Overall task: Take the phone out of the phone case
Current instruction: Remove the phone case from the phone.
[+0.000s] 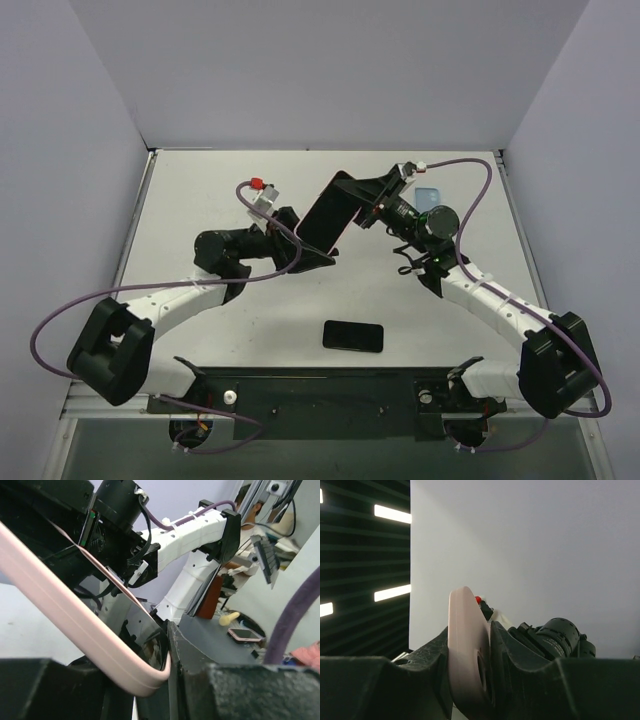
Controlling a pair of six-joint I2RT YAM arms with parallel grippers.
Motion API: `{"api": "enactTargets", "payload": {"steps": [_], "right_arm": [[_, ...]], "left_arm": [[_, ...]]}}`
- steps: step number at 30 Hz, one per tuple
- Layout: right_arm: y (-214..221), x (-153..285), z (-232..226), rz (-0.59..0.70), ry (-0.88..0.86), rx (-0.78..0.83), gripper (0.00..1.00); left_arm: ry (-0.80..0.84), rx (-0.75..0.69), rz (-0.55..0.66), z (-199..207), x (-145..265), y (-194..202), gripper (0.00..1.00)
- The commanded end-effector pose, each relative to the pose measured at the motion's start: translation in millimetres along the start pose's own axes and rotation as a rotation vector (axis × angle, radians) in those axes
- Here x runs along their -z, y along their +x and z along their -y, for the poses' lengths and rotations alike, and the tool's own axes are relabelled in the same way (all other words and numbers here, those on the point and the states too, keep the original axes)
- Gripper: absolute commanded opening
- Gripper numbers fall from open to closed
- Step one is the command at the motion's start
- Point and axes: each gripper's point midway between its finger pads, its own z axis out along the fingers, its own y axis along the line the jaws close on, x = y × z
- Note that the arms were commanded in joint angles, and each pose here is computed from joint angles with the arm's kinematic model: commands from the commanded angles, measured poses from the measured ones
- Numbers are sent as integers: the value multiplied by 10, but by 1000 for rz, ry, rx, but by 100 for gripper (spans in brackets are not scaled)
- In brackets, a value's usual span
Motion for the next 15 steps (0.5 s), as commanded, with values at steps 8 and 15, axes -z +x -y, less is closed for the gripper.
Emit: {"api": "enactTargets", "payload": {"steps": [8,15], "right_arm": [[464,150,-798,-195,-221,-201,0],[472,128,-818,-193,-224,-191,0]], "left_arm": [[-30,-443,-219,76,-27,67,0],[-117,-482,-143,66,-14,-87,0]]}}
